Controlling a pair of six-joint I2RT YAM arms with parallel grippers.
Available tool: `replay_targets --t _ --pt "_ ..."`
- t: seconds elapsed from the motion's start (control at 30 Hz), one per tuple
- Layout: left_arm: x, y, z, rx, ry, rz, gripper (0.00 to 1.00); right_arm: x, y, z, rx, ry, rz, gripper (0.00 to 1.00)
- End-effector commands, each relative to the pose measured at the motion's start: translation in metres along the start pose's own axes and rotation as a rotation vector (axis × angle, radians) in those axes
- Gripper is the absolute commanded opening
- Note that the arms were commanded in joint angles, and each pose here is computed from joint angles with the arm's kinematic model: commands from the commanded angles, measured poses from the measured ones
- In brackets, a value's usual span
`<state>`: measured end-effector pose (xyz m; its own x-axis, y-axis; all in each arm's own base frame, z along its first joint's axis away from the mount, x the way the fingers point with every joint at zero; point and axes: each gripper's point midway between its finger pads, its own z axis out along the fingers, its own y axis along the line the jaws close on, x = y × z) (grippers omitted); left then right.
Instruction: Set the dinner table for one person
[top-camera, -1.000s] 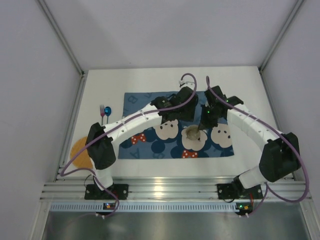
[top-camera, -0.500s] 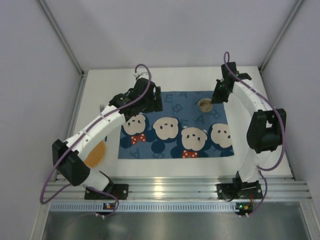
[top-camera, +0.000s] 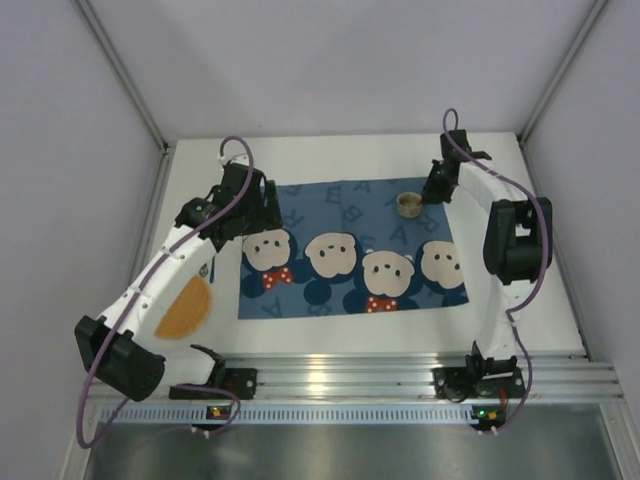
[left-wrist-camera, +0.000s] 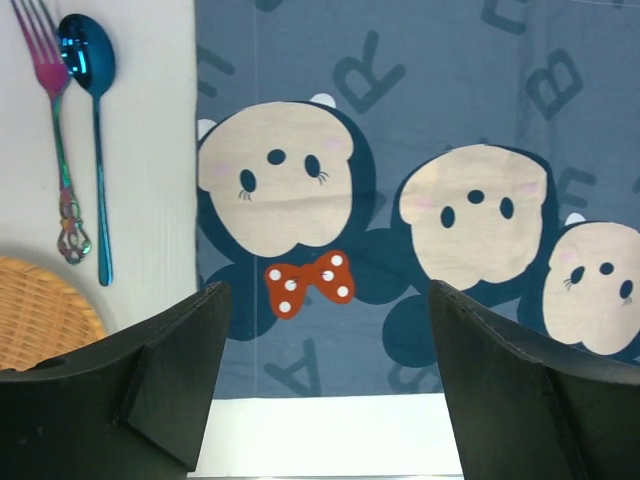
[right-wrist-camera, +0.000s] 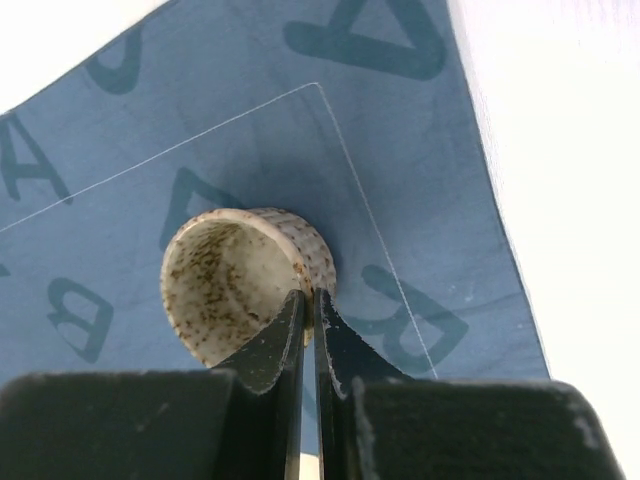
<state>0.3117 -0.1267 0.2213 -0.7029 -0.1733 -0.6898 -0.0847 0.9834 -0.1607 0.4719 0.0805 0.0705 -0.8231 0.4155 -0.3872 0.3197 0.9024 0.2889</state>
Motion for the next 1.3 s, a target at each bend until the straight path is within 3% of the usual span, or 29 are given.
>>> replay_targets --t 0.0,0.1,0.13,0.2,0.23,0.33,0.53,0.63,0.87,1.27 --pt "-0.005 0.021 0.001 -0.039 0.005 0.006 0.85 -0.019 0.001 0.003 -0.030 -0.093 0.022 0.00" --pt "-0.006 0.044 0.016 -0.103 0.040 -0.038 0.86 -0.010 -0.004 0.005 -0.027 -0.074 0.015 0.01" --pt "-0.002 0.051 0.025 -0.130 0.069 -0.045 0.85 -0.008 -0.004 0.004 -0.028 -0.069 0.012 0.19" --pt "-0.002 0.068 0.035 -0.176 0.093 -0.082 0.84 -0.001 -0.007 0.002 -0.024 -0.060 0.009 0.44" --pt "-0.002 0.077 0.043 -0.200 0.109 -0.100 0.84 -0.002 -0.007 -0.005 -0.027 -0.070 0.003 0.67" --pt "-0.005 0.088 0.056 -0.222 0.120 -0.113 0.84 0.000 -0.009 -0.022 -0.029 -0.091 -0.004 0.85" --pt "-0.012 0.123 0.075 -0.278 0.124 -0.178 0.83 0.020 -0.022 -0.070 -0.015 -0.131 0.001 0.88" --pt "-0.011 0.134 0.082 -0.295 0.128 -0.190 0.82 0.055 -0.042 -0.073 0.006 -0.097 -0.005 0.87" --pt "-0.001 0.143 0.109 -0.324 0.166 -0.187 0.81 0.119 -0.075 -0.057 0.033 -0.002 -0.005 0.86" --pt "0.005 0.162 0.155 -0.364 0.232 -0.171 0.80 0.165 -0.090 -0.053 0.022 0.093 -0.001 0.85"
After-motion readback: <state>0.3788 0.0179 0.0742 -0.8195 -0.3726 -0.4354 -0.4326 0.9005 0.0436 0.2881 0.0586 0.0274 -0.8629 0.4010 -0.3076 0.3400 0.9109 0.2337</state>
